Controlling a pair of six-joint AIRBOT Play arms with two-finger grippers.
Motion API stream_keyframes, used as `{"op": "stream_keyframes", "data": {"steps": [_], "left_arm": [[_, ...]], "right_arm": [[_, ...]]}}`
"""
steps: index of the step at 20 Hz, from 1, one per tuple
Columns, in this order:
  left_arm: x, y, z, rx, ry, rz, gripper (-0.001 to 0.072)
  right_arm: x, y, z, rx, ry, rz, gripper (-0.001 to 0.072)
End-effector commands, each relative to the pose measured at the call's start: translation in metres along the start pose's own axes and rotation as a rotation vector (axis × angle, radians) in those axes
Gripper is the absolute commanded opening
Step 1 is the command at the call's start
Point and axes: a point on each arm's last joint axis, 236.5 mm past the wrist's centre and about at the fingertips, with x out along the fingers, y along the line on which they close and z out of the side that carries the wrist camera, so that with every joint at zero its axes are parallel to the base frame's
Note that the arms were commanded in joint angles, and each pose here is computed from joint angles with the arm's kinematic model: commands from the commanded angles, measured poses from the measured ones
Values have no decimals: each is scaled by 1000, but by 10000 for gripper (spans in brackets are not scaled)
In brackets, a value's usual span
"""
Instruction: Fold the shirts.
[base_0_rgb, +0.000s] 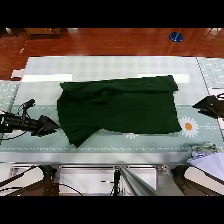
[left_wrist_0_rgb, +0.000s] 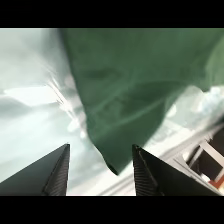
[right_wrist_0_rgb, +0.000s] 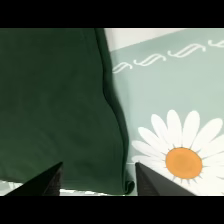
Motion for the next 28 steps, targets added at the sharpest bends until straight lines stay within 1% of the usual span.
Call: {"op": "stream_keyframes", "data": {"steps": [1, 2, 6, 7, 8, 9, 10, 11, 12, 13, 16, 23, 28], "left_arm": [[7, 8, 11, 11, -41, 43, 521], [11, 9, 13, 8, -40, 54, 549], [37, 8, 14, 23, 8, 91, 548], [43, 7, 17, 21, 6, 95, 544], [47, 3, 20, 20, -1, 86, 502], [50, 0, 24, 18, -14, 78, 306], [51, -2, 26, 15, -20, 69, 122], [51, -3, 26, 14, -22, 67, 69], [51, -3, 26, 16, -21, 67, 42], [51, -3, 25, 18, -20, 66, 25], [51, -3, 25, 18, -20, 66, 25], [51, -3, 25, 18, -20, 66, 25], [51, -3, 25, 26, -19, 67, 25]], "right_arm": [[6, 0, -8, 21, -16, 54, 539], [8, 2, -9, 21, -15, 67, 539], [10, 6, -15, 9, 7, 87, 551], [10, 6, -16, 6, 10, 91, 553], [10, 7, -17, 0, 15, 92, 565], [10, 7, -19, -7, 21, 92, 591], [10, 5, -21, -10, 30, 87, 591], [11, 2, -24, -11, 42, 74, 591], [14, -1, -30, -8, 58, 66, 592], [18, -3, -36, -1, 75, 67, 593], [34, -8, -57, -4, 121, 80, 600], [47, -25, -74, -8, 167, 37, 601], [60, -20, -86, 45, 251, 114, 601]]}}
